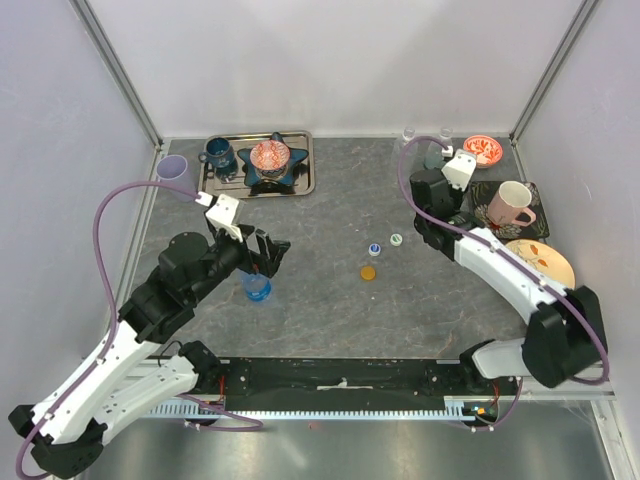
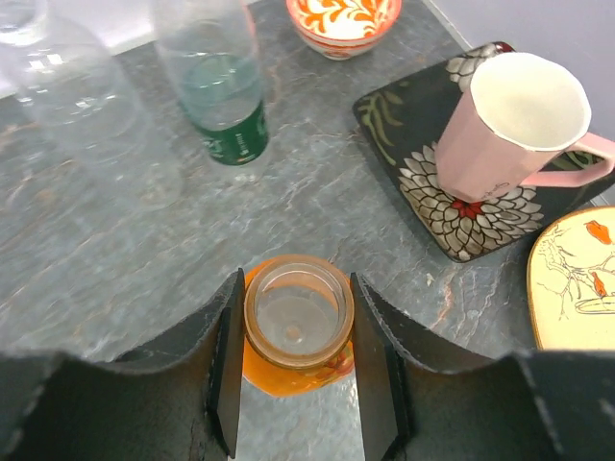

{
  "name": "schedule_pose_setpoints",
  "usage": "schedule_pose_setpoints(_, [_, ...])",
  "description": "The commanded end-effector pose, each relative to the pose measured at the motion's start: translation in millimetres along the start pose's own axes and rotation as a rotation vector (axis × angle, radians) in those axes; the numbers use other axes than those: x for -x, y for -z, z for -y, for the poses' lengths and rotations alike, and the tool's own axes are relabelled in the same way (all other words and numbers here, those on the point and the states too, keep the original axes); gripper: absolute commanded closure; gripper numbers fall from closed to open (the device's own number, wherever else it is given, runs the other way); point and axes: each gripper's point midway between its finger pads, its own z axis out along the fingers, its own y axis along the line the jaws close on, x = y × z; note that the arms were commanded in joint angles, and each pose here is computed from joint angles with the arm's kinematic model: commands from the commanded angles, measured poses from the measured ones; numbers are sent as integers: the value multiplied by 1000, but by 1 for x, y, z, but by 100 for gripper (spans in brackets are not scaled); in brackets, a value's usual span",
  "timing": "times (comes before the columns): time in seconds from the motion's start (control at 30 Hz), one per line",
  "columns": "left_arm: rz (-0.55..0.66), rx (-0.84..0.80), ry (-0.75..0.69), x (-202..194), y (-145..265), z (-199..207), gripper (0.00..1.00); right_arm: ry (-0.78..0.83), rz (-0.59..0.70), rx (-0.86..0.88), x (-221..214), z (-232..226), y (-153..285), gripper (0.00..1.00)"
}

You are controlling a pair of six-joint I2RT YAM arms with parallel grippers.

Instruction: Unscrew the bottle caps

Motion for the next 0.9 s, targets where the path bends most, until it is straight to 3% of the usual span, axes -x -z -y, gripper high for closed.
schedule_pose_setpoints(0.0, [-45, -37, 73, -19, 3, 7, 1, -143, 95, -75, 9, 0, -31, 100])
schedule_pose_setpoints(0.27, [31, -42, 68, -11, 20, 4, 0, -81, -16, -138, -41, -8, -98, 100])
schedule_pose_setpoints(0.67, [-7, -39, 41, -17, 6, 4, 1, -20, -19, -168, -65, -14, -123, 100])
schedule_pose_setpoints(0.73, [-6, -41, 46, -16, 4, 5, 1, 2, -45, -166, -73, -13, -124, 92])
schedule_pose_setpoints(0.77, [-10, -42, 47, -17, 3, 5, 0, 11, -60, -157, -76, -15, -125, 81])
schedule_pose_setpoints(0.83, [-11, -46, 47, -16, 2, 6, 1, 33, -92, -153, -83, -14, -123, 68])
schedule_pose_setpoints(0.87, [-10, -48, 47, -15, 2, 7, 1, 43, -103, -150, -84, -12, -119, 56])
